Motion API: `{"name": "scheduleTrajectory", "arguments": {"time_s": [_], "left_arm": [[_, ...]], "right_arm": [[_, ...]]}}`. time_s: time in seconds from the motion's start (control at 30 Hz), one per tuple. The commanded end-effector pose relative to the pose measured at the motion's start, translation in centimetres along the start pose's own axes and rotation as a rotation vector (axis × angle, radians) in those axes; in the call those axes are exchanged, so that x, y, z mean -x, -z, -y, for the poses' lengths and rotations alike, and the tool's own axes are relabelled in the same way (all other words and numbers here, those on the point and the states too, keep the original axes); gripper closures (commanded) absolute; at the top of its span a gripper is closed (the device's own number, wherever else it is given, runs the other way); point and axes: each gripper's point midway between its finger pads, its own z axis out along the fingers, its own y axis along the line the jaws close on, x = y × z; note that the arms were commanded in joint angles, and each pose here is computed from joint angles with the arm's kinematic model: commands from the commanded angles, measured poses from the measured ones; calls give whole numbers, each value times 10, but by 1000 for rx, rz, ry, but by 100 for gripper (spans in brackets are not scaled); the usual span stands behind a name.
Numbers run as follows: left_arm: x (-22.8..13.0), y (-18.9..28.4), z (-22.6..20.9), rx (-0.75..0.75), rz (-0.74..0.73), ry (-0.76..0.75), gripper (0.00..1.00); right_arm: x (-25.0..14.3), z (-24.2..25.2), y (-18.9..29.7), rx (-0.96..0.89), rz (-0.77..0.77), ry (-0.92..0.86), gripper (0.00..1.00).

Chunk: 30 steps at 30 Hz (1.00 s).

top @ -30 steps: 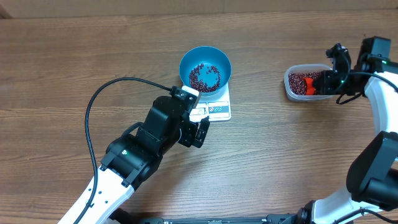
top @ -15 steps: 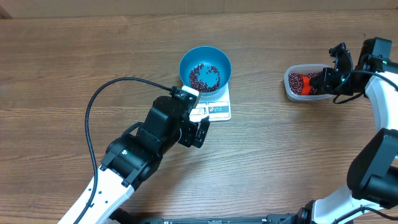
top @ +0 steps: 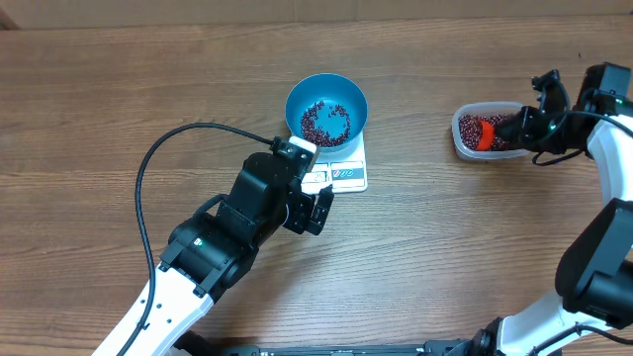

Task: Scoop item into bowl and weigh 150g on scale
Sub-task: 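Dip the red scoop into the beans and scoop with the right gripper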

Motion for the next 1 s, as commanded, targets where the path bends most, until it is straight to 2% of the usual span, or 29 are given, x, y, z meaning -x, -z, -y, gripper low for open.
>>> {"name": "scheduleTrajectory", "arguments": {"time_s": [0.0,0.2,0.43,0.97], "left_arm": [[-2,-1,-1,1,-1,-16,0],[-1,-1,-1,1,2,-16,1],[0,-1,-1,0,6,-15,1],[2,-1,-1,-1,13,-15,0]], "right_arm": [[-10,12,-17,49,-38,-77,96],[-22,20,-36,114,-88,-143,96],[-21,30,-30,124,-70,-175,96],[-7,46,9,317,72,-304,96]]}}
